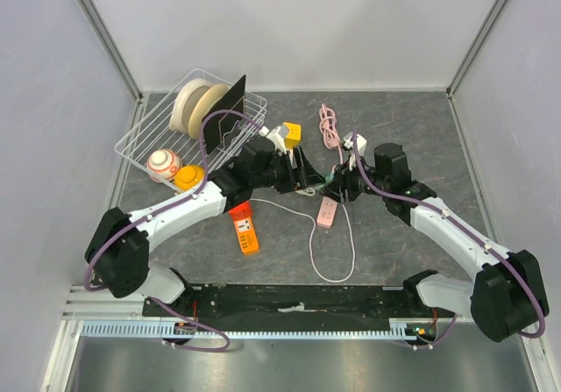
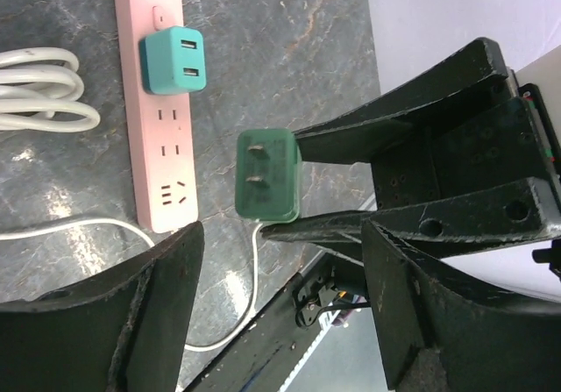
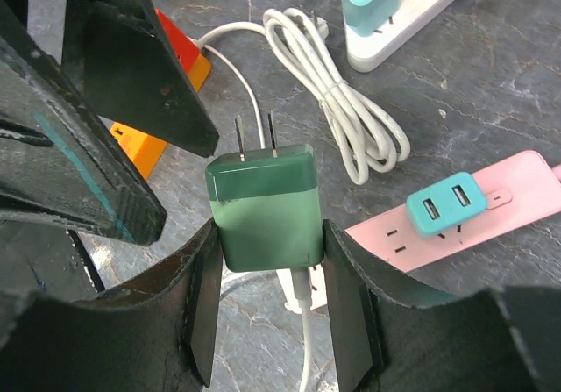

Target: Insert the plug

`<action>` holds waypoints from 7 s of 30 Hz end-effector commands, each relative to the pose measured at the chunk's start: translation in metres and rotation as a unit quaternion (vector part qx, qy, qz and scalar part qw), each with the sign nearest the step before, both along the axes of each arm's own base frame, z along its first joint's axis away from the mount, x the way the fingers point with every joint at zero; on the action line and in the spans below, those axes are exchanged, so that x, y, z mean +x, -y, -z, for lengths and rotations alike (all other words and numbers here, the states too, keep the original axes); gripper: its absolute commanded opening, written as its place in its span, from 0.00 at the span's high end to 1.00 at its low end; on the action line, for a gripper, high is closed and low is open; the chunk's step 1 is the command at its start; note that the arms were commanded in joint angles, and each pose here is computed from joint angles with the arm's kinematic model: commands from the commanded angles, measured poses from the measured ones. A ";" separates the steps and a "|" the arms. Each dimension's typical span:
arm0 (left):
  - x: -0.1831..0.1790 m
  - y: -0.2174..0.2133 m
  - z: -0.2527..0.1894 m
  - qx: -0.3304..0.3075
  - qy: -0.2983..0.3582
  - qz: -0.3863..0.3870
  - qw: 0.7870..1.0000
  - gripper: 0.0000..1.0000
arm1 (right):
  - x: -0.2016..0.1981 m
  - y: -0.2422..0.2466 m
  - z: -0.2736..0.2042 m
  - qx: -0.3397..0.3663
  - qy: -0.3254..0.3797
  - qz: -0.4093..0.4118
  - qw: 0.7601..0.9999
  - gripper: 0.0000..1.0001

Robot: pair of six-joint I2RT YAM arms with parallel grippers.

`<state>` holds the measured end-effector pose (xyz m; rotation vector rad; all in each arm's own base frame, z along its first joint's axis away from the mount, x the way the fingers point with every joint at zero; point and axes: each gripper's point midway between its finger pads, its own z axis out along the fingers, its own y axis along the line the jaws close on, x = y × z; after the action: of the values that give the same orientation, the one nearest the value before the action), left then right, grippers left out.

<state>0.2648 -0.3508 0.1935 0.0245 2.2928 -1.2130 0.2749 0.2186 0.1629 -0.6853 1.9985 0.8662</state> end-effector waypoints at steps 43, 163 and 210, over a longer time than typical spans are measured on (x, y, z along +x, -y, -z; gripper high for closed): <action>-0.004 -0.032 -0.050 -0.262 -0.087 -0.092 0.957 0.98 | -0.027 -0.024 -0.089 0.363 -0.180 0.169 0.899 0.28; -0.018 -0.071 0.045 0.120 0.058 -0.063 0.989 0.23 | -0.005 0.006 0.080 -0.143 -0.150 0.476 0.855 1.00; 0.009 -0.206 -0.087 0.300 0.290 -0.217 0.883 0.20 | -0.055 0.014 0.163 -0.309 -0.217 0.474 0.796 1.00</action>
<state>0.2614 -0.1828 0.2783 0.1051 1.9956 -0.3951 0.2697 0.2198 0.0646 0.3321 2.3934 -0.1298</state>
